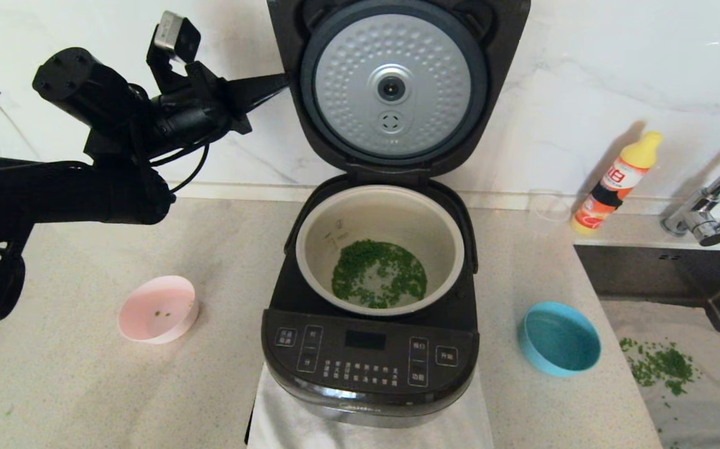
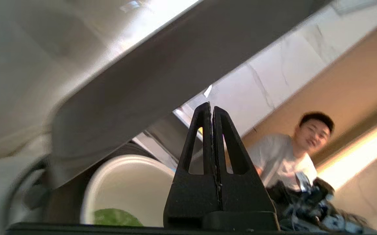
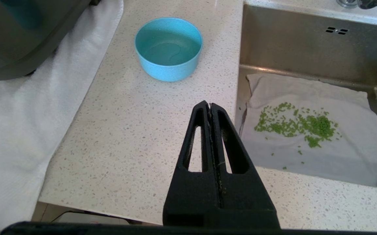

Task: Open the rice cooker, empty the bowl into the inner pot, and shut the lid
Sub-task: Close the rice cooker

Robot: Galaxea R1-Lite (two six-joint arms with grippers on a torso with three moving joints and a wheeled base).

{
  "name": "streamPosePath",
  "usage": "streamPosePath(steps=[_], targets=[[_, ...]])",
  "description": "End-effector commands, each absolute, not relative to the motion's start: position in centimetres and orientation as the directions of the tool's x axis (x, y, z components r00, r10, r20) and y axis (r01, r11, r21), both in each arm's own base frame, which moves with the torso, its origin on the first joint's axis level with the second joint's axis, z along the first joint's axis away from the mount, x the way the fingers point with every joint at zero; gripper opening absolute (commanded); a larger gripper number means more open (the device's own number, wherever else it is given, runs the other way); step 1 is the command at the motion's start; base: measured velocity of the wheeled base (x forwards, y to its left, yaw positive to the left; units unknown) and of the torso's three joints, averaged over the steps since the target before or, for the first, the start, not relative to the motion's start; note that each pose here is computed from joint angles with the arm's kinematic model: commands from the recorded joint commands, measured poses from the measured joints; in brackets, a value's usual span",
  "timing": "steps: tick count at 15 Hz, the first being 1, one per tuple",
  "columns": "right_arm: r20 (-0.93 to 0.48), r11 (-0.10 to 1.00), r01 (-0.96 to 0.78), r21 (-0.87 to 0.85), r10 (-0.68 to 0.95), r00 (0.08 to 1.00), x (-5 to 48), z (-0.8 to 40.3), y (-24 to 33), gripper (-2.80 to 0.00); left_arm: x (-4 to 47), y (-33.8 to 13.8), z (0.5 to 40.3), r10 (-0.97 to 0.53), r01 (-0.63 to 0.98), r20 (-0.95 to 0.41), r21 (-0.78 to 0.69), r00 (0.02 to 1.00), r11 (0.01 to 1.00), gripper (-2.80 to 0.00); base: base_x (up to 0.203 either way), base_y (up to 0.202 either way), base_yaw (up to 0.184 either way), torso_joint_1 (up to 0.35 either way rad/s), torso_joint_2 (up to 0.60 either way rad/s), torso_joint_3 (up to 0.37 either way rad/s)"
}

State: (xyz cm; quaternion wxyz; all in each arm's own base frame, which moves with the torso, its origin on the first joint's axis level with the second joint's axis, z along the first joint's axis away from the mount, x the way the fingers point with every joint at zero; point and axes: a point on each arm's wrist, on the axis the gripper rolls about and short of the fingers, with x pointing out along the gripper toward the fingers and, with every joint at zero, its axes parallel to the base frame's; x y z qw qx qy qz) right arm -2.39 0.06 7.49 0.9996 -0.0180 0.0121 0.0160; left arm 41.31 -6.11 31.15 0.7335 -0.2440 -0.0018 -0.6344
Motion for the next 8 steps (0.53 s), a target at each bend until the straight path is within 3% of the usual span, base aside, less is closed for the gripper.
streamPosePath(steps=[1,8], targets=[[-0.025,0.999,-0.033,-0.036,0.032,0.999,-2.4,7.5,0.1,-2.8,40.9,-5.8,31.9,-0.927,0.939,0.321,-0.336,0.193,0.079,-2.8,0.0,0.0,0.0,0.0,0.0,0.0],[-0.027,0.999,-0.033,-0.036,0.032,0.999,-2.4,7.5,0.1,-2.8,42.1,-2.2,33.7,-0.885,0.941,0.386,-0.308,0.259,0.141,-2.8,0.0,0.0,0.0,0.0,0.0,0.0]])
